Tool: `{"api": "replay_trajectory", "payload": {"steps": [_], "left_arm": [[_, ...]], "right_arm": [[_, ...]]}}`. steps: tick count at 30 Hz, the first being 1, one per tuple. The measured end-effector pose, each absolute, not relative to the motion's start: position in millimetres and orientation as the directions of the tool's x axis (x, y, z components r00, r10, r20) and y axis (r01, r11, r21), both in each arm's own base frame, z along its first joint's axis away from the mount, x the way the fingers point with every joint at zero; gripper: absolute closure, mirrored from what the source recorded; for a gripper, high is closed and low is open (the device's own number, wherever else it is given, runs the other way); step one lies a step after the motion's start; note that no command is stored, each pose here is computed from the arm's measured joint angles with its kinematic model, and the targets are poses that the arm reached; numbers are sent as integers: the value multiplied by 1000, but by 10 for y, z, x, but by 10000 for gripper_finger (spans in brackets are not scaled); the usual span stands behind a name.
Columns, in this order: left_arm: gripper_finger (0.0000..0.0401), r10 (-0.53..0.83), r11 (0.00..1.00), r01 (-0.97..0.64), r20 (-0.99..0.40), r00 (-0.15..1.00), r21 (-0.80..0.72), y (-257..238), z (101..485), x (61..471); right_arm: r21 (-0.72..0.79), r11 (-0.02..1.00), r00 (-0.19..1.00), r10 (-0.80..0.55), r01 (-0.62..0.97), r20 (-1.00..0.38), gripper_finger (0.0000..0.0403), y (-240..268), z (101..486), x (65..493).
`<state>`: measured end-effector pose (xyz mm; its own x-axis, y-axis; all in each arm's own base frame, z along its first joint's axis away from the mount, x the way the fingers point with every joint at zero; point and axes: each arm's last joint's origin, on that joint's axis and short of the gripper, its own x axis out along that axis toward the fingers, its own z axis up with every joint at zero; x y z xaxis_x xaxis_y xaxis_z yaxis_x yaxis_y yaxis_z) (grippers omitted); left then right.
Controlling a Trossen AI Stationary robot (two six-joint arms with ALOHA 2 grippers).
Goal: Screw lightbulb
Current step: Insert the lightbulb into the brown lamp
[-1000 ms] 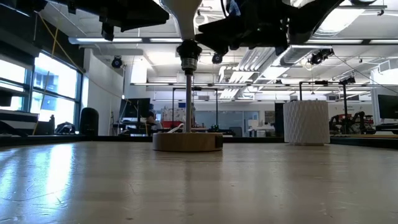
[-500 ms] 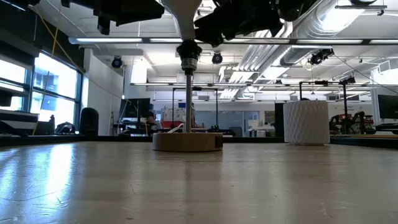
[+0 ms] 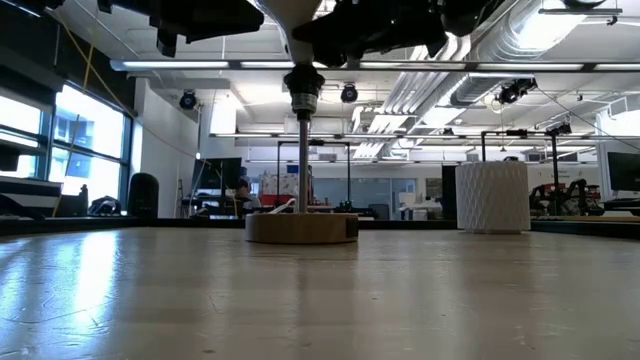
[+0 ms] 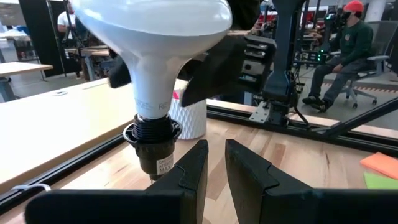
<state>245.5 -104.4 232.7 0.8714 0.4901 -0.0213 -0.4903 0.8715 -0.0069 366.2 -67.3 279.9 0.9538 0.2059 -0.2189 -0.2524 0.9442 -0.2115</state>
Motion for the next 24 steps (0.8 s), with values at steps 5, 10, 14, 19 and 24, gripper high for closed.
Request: {"api": "replay_trajectory", "payload": {"steps": [5, 10, 14, 19, 24], "left_arm": [[350, 490, 871, -490, -22, 871, -9, -1044, 2327, 2455], [350, 490, 872, -490, -24, 871, -11, -1044, 2323, 2455], [350, 490, 871, -490, -24, 871, -12, -1044, 2323, 2455], [350, 490, 871, -490, -24, 871, -12, -1044, 2323, 2455], [350, 490, 871, -491, -24, 871, -12, -1044, 2323, 2455]], "right_arm": [[-218, 948, 960, 185, -230, -210, 150, -683, 2786, 3681], [-207, 953, 967, 185, -220, -178, 222, -684, 2819, 3687], [-188, 957, 965, 185, -220, -187, 277, -685, 2810, 3685], [-184, 958, 964, 184, -219, -192, 277, -690, 2806, 3683], [-185, 960, 969, 181, -211, -166, 277, -694, 2831, 3687]]}}
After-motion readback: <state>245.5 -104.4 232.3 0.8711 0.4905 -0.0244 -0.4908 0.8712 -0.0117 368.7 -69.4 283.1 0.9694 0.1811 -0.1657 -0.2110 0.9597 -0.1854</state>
